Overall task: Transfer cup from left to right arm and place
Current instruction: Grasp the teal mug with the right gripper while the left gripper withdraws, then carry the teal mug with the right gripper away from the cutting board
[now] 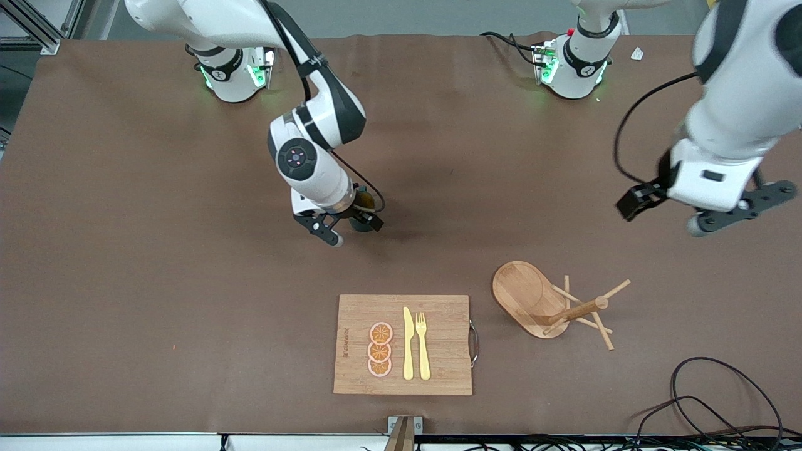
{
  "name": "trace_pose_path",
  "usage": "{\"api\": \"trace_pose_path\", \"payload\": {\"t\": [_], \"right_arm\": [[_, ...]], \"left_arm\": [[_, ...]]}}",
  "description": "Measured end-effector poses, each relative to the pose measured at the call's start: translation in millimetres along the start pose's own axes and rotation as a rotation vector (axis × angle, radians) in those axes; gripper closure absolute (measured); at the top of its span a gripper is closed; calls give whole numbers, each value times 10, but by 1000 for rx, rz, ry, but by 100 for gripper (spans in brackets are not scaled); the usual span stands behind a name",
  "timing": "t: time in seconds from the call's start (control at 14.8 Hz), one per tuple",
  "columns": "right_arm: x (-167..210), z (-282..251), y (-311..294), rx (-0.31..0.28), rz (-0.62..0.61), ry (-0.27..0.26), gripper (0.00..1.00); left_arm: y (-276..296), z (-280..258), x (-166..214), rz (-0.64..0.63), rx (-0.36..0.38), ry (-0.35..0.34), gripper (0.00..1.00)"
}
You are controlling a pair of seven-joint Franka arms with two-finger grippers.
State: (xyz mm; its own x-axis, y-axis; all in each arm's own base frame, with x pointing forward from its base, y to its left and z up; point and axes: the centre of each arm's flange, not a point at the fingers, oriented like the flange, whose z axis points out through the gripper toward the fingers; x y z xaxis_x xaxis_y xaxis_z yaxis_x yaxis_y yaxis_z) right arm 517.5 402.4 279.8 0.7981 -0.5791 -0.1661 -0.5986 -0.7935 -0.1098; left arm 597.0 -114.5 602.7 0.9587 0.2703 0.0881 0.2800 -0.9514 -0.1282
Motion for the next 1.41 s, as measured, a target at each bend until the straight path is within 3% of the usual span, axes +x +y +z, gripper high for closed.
{"api": "trace_pose_path", "payload": {"t": [0.27, 0.4, 0.81, 0.94, 1.08, 1.28, 1.41], "right_arm": [[-138, 371, -18, -20, -8, 11, 10], [-173, 486, -9, -34, -14, 11, 30], [-77, 459, 19, -51, -128, 8, 93], [87, 296, 28, -74, -183, -3, 95], [487, -45, 46, -96, -271, 21, 95], [1376, -665, 282, -137, -452, 115, 95], [2040, -936, 652, -146, -568, 135, 95]], "left_arm": [[-430, -317, 5, 208, -10, 45, 0], [-483, -508, -129, 263, -26, 56, 0], [-647, -575, -399, 301, -84, -53, 0], [-631, -562, -416, 308, -85, -58, 0], [-595, -569, -472, 318, -84, -59, 0], [-600, -562, -554, 323, -79, -65, 0], [-594, -585, -611, 328, -78, -62, 0]]}}
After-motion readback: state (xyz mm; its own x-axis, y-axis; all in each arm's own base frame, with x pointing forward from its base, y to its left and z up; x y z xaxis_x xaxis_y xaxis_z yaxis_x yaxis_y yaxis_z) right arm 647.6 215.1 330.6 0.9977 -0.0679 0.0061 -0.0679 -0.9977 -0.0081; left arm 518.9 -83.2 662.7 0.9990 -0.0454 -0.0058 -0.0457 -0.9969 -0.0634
